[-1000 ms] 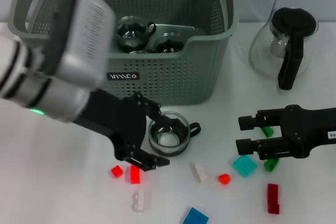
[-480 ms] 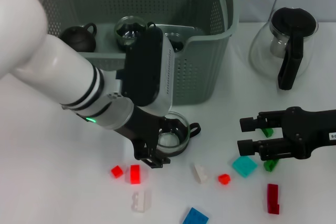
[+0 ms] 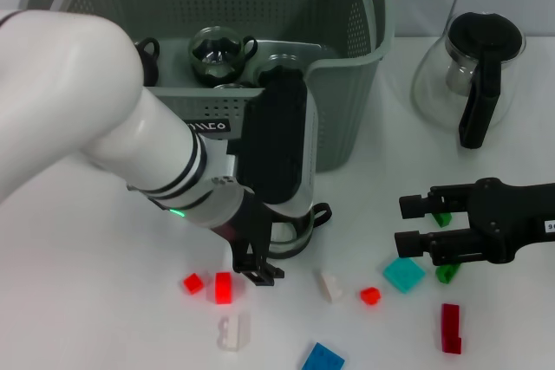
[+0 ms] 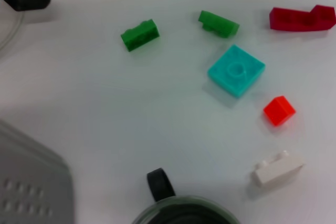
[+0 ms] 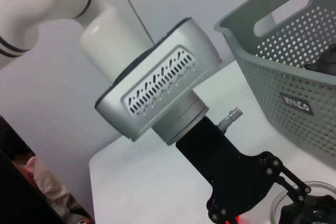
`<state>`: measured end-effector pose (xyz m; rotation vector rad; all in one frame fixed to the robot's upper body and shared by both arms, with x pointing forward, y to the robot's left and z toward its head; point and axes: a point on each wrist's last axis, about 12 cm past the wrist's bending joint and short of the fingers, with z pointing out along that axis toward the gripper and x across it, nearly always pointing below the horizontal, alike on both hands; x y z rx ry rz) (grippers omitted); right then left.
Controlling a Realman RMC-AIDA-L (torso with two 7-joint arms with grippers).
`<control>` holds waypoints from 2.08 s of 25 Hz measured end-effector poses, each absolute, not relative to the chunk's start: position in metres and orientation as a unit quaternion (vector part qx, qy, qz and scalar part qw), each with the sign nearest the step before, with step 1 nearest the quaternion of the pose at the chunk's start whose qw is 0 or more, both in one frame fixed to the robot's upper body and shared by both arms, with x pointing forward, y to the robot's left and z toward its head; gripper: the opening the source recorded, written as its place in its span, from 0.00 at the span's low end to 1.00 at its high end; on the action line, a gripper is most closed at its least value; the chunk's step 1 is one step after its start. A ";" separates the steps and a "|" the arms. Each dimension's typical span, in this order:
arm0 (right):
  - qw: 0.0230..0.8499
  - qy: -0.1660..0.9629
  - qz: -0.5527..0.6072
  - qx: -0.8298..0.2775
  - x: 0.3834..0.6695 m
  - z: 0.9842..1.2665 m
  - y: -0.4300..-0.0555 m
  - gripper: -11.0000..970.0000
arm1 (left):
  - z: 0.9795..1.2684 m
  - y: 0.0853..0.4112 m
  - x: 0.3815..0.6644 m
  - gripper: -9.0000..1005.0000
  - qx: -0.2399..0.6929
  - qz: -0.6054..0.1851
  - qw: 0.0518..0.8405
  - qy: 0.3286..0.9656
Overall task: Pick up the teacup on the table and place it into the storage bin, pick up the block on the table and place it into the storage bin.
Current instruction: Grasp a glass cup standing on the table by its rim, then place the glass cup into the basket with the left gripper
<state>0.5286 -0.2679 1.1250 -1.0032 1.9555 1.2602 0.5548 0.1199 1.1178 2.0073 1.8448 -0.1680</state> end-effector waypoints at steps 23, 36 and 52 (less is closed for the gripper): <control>0.300 0.738 0.472 -0.377 0.530 1.124 -0.268 0.78 | 1.106 0.112 0.554 0.51 0.709 -0.057 0.181 0.680; 0.305 0.738 0.470 -0.375 0.528 1.123 -0.271 0.78 | 1.121 0.112 0.552 0.07 0.697 -0.094 0.188 0.685; 0.312 0.719 0.492 -0.379 0.516 1.131 -0.293 0.78 | 1.253 0.188 0.572 0.05 0.536 -0.245 0.289 0.754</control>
